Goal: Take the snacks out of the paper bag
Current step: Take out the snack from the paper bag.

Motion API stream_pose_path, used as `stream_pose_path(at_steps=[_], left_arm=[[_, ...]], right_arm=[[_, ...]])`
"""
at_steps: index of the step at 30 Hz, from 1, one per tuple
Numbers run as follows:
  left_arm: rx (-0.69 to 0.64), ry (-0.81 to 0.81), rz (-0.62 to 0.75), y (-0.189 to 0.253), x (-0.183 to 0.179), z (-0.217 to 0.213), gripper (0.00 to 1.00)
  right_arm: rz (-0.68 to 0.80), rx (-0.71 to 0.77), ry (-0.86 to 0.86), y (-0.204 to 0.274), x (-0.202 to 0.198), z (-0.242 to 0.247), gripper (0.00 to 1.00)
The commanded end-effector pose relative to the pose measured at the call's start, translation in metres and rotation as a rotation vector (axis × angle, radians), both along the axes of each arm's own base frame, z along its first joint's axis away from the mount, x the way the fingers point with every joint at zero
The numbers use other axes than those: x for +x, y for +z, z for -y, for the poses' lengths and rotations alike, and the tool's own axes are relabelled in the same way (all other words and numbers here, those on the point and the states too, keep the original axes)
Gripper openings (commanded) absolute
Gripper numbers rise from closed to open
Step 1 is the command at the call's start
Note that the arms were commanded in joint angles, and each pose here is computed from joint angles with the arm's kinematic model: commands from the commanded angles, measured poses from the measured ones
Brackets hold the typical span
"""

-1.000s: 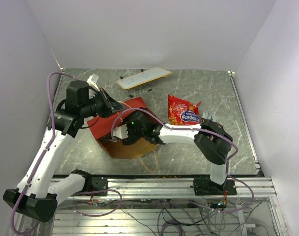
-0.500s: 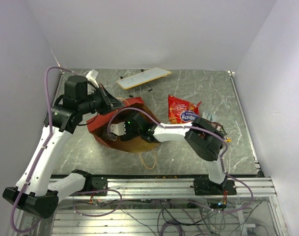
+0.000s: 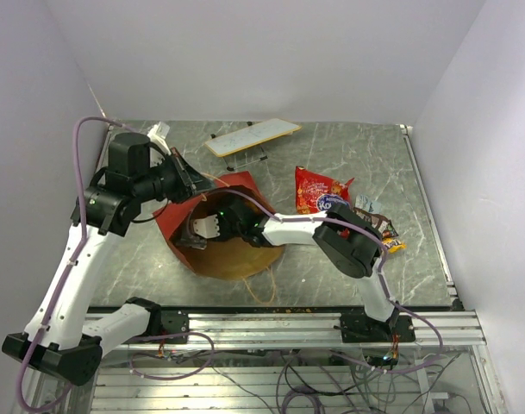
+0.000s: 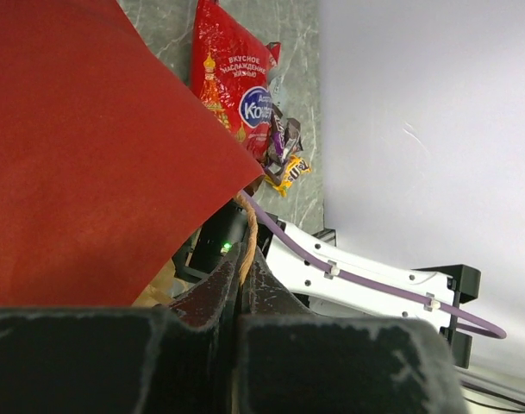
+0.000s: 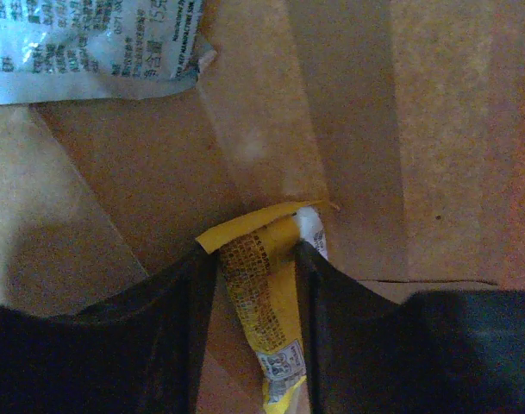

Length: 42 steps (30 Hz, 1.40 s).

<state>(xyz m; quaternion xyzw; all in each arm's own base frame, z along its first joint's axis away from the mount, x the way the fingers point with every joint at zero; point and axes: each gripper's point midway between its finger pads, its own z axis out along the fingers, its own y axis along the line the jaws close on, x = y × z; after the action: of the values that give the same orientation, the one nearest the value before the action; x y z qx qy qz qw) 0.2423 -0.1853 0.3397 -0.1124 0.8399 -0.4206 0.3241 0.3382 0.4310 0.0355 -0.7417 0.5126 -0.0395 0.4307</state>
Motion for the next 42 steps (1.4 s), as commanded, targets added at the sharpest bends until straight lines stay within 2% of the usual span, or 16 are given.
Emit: stream_pose_path(at_steps=[1,8,11,22,32,42], left_arm=[[0.009,0.017,0.022,0.005,-0.004,-0.005,0.07],[0.046,0.042,0.04,0.002,0.0,-0.012,0.07],[0.066,0.047,0.058,0.006,0.004,-0.014,0.07],[0.045,0.061,0.059,0.009,0.01,-0.013,0.07],[0.027,0.071,0.035,0.0,0.007,-0.013,0.07],[0.003,0.109,0.029,-0.005,-0.002,-0.018,0.07]], right_arm=[[-0.007,-0.021,0.009,-0.004,0.001,0.0,0.37],[-0.024,0.012,0.032,0.012,-0.006,-0.001,0.12],[-0.052,0.026,0.041,0.018,-0.013,0.0,0.05],[-0.104,0.093,0.144,0.042,-0.048,0.008,0.01],[-0.189,0.254,0.28,0.091,-0.091,-0.003,0.0],[-0.259,0.445,0.306,0.155,-0.118,-0.001,0.0]])
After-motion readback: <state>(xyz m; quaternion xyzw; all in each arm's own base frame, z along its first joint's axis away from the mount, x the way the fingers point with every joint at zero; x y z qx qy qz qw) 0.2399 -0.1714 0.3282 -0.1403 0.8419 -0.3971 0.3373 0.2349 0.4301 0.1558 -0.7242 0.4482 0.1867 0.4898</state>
